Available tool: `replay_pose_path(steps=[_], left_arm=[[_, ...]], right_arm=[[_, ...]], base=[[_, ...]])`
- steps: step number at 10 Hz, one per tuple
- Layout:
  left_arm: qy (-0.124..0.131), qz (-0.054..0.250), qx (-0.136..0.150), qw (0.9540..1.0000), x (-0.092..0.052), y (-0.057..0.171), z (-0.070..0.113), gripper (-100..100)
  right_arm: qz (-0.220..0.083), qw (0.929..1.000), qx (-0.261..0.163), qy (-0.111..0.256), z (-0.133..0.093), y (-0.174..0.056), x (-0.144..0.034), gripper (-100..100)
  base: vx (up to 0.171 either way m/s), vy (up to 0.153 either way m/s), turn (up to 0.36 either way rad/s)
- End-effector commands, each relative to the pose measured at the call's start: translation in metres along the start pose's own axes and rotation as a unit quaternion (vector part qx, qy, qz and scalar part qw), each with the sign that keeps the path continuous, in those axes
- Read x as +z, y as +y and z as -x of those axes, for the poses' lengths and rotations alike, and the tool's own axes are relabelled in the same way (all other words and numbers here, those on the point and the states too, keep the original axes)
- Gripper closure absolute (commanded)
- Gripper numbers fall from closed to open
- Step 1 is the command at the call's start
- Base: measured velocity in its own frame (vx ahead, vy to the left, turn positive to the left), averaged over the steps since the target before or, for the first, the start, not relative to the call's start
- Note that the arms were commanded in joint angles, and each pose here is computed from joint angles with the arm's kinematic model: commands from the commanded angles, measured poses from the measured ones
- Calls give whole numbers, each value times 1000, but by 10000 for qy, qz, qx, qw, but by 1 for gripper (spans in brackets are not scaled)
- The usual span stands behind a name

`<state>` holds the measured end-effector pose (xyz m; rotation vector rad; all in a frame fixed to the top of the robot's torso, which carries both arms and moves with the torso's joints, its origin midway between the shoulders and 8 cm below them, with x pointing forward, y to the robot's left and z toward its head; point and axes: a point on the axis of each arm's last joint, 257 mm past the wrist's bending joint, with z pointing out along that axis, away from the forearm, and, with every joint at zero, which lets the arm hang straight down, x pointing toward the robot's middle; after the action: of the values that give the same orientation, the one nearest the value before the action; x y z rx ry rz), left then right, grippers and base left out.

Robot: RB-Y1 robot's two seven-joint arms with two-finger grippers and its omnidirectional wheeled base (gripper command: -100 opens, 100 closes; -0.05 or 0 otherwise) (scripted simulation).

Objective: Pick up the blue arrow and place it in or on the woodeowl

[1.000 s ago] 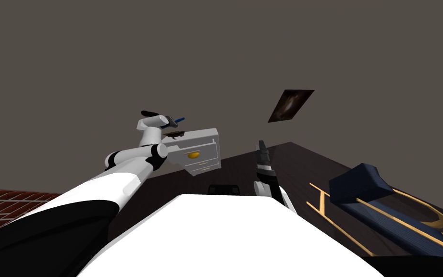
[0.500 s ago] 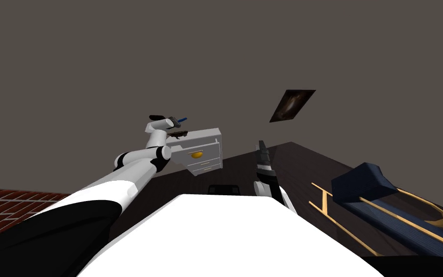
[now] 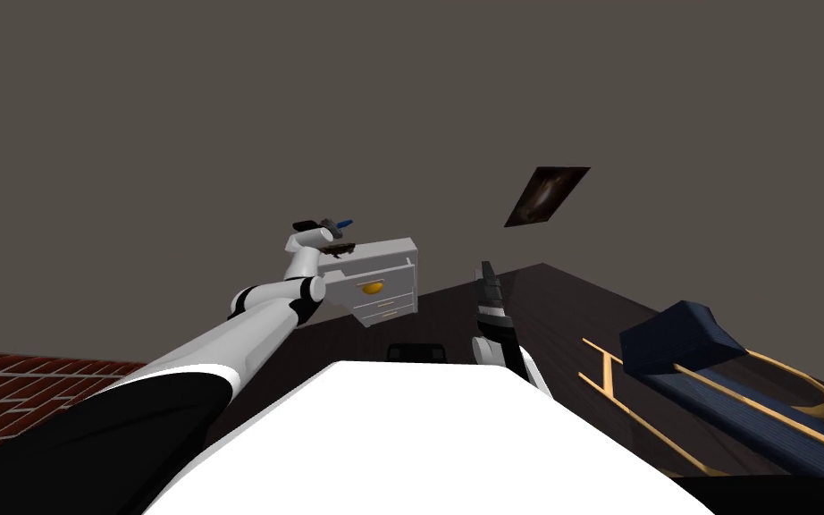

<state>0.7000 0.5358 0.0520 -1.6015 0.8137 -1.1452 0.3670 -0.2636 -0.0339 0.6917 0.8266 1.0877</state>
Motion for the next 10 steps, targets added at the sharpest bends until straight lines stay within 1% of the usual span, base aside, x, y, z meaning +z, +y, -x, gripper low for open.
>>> replay_pose_path(steps=[1,4,5,6,7,10], left_arm=[[91,-118,-1,9999,1,7,-9,100],[192,-213,1,9996,3,24,-19,100],[208,-191,1,9996,3,36,-20,100],[195,-196,10,9996,2,30,-20,100],[195,-196,14,9996,2,31,-20,-100],[194,-195,15,9996,2,31,-19,-100]], right_arm=[[0,10000,0,0,0,0,0,0],[0,10000,0,0,0,0,0,0],[0,10000,0,0,0,0,0,0],[0,10000,0,0,0,0,0,0],[0,10000,1,0,0,0,0,0],[0,10000,1,0,0,0,0,0]], base=[[3,91,-8],[-7,106,-15],[1,71,-6],[-3,29,-6],[0,6,1],[0,0,0]])
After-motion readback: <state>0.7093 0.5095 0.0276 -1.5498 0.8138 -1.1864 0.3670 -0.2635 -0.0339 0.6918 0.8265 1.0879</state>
